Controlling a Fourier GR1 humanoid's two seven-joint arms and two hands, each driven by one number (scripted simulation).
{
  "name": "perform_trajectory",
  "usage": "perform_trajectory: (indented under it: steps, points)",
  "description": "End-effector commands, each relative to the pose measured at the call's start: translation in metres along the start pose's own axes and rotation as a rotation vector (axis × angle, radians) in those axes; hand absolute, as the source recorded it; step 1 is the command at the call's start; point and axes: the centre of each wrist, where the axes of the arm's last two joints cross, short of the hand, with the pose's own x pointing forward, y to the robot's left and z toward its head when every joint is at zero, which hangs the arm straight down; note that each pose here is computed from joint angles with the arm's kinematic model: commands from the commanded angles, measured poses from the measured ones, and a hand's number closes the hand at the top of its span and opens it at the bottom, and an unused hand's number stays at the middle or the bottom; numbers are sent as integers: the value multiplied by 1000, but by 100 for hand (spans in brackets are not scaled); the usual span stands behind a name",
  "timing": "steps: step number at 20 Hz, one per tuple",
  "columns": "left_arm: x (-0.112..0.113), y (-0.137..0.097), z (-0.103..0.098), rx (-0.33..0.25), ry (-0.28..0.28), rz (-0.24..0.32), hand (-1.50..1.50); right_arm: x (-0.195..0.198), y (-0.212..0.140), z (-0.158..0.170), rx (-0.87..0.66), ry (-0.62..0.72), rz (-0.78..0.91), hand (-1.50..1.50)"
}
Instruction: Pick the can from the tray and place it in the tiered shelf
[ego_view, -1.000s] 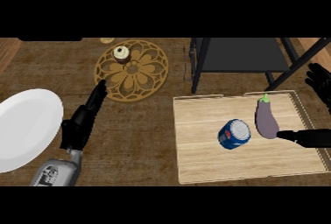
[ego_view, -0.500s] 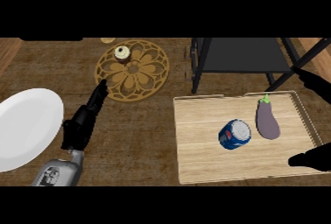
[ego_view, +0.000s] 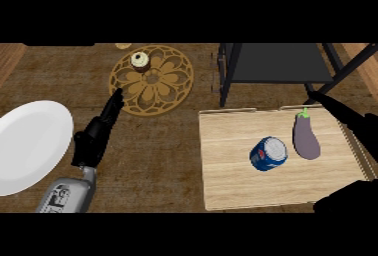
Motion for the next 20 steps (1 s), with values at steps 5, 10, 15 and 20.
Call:
perform_trajectory:
  steps: [5,10,15,20]
  points:
    - [4,4,13,13,7,-8,0,25,23,2,-32,0,17,-150]
    - [3,6,5,8,-7,-1,0,19,29,5,-53,31,23,-150]
    - [-14,8,-4,2,11,-13,0,22,17,4,-37,23,24,-150]
    - [-1,-3,0,7,-6,0,0,34,46,-11,-42,52,12,-150]
